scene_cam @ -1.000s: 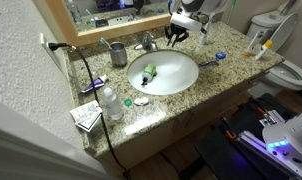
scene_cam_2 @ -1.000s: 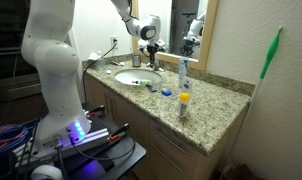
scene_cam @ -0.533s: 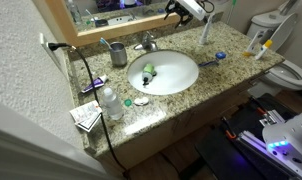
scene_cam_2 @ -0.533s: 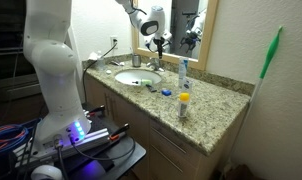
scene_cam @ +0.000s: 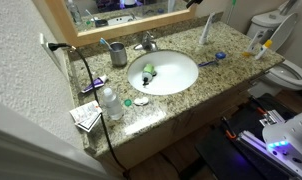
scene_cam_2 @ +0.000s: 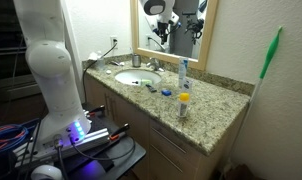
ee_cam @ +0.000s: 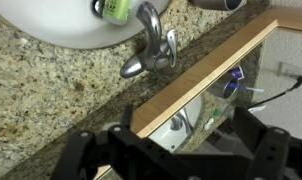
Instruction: Run water over the green bottle
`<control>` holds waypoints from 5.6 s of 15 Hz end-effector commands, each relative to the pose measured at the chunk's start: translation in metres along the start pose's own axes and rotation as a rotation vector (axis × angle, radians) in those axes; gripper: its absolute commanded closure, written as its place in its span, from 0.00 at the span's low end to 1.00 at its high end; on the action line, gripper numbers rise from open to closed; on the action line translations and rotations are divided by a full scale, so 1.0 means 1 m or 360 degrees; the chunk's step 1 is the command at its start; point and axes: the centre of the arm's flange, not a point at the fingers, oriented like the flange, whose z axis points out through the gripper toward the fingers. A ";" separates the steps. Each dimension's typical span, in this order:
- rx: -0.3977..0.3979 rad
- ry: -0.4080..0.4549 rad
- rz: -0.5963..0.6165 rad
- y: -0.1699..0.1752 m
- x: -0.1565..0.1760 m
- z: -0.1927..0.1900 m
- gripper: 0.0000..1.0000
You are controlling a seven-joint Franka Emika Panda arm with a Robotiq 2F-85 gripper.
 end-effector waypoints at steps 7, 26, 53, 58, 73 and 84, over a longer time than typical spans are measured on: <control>-0.0177 -0.0310 -0.0372 -0.053 -0.008 0.090 0.00; -0.0291 -0.0149 -0.0576 -0.050 -0.045 0.228 0.55; 0.0060 -0.0702 0.0233 -0.092 0.014 0.045 0.17; -0.0091 -0.0845 0.0251 -0.083 0.001 0.042 0.00; -0.0520 -0.1087 0.0137 -0.090 -0.098 0.131 0.00; -0.1084 -0.0895 0.0311 -0.048 -0.158 0.236 0.00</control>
